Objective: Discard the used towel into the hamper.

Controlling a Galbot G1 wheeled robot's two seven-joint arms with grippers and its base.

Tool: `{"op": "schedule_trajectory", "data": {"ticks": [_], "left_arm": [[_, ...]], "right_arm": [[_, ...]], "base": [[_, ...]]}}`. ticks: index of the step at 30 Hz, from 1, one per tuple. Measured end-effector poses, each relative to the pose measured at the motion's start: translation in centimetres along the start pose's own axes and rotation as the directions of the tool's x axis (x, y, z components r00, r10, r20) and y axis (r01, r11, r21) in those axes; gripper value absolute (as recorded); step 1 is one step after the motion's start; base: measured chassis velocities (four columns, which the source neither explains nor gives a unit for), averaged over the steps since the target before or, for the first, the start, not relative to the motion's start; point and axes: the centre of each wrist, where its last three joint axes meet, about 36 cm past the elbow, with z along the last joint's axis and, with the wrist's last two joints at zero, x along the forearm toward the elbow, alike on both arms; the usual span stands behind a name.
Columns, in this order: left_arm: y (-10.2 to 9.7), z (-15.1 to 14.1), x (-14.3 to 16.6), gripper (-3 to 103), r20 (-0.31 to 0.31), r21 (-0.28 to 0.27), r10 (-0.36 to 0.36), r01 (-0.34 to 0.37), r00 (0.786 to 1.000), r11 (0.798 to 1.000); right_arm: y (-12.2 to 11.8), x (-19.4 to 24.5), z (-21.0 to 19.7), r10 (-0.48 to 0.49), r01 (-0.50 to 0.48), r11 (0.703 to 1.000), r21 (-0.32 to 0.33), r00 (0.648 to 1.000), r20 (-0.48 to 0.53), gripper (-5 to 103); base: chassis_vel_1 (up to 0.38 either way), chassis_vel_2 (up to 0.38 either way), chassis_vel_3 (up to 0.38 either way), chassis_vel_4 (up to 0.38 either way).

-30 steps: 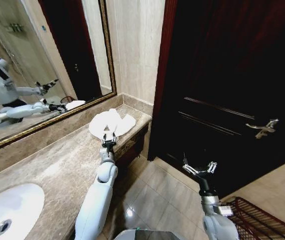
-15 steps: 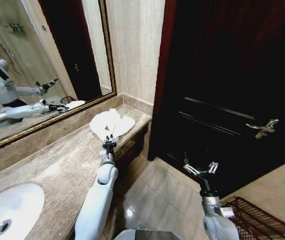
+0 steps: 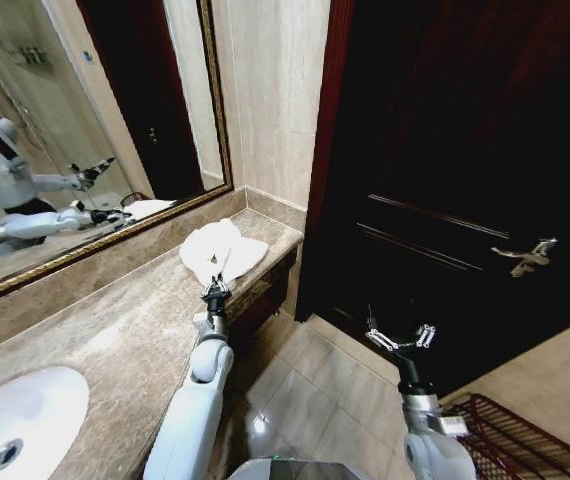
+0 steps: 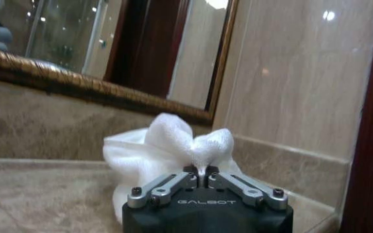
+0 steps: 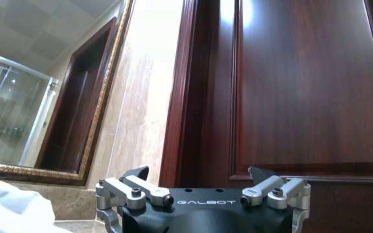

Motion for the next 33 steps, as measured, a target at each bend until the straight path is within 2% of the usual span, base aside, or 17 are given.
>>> {"op": "schedule_trajectory", "data": {"ticks": [9, 11, 12, 16, 21, 23, 29, 33], "left_arm": [[0.8, -3.7, 5.0, 3, 0.092, 0.013, 0.037, -0.038, 0.995, 0.999], [1.5, -5.3, 6.9, 3, 0.107, -0.007, 0.071, -0.07, 0.992, 0.998], [1.5, -5.3, 6.9, 3, 0.107, -0.007, 0.071, -0.07, 0.992, 0.998], [1.2, -8.9, 10.2, 3, 0.138, -0.029, 0.101, -0.098, 0.985, 0.995], [0.7, -11.2, 12.2, 3, 0.18, -0.039, 0.103, -0.097, 0.978, 0.994], [0.7, -12.0, 13.5, 3, 0.22, -0.056, 0.103, -0.093, 0.97, 0.994], [0.3, -13.2, 14.6, 3, 0.259, -0.078, 0.104, -0.086, 0.96, 0.993], [-0.4, -11.7, 14.8, 3, 0.253, -0.126, 0.153, -0.124, 0.955, 0.984]], "right_arm": [[0.4, 0.7, -0.1, 0.016, -0.016, 1.0, -0.014, 1.0, 0.014, 100], [0.4, 0.6, -0.4, 0.028, -0.027, 0.999, -0.028, 0.999, 0.023, 100], [0.4, 0.6, -0.4, 0.028, -0.027, 0.999, -0.028, 0.999, 0.023, 100], [1.0, -0.5, -1.0, 0.07, -0.068, 0.997, -0.04, 0.996, 0.052, 100], [1.4, -1.1, -1.8, 0.09, -0.087, 0.995, -0.044, 0.993, 0.075, 100], [1.7, -1.5, -2.8, 0.108, -0.102, 0.992, -0.079, 0.991, 0.083, 100], [1.7, -2.4, -4.5, 0.135, -0.126, 0.987, -0.099, 0.986, 0.098, 100], [1.9, -3.1, -5.7, 0.14, -0.129, 0.987, -0.093, 0.982, 0.124, 100]], "base": [[0.0, 0.0, 0.0, 0.0], [0.0, 0.0, 0.0, 0.0], [0.0, 0.0, 0.0, 0.0], [0.0, 0.0, 0.0, 0.0], [0.0, 0.0, 0.0, 0.0], [0.0, 0.0, 0.0, 0.0], [-0.007, -0.013, -0.017, -0.008], [-0.045, -0.03, -0.052, -0.051]]}}
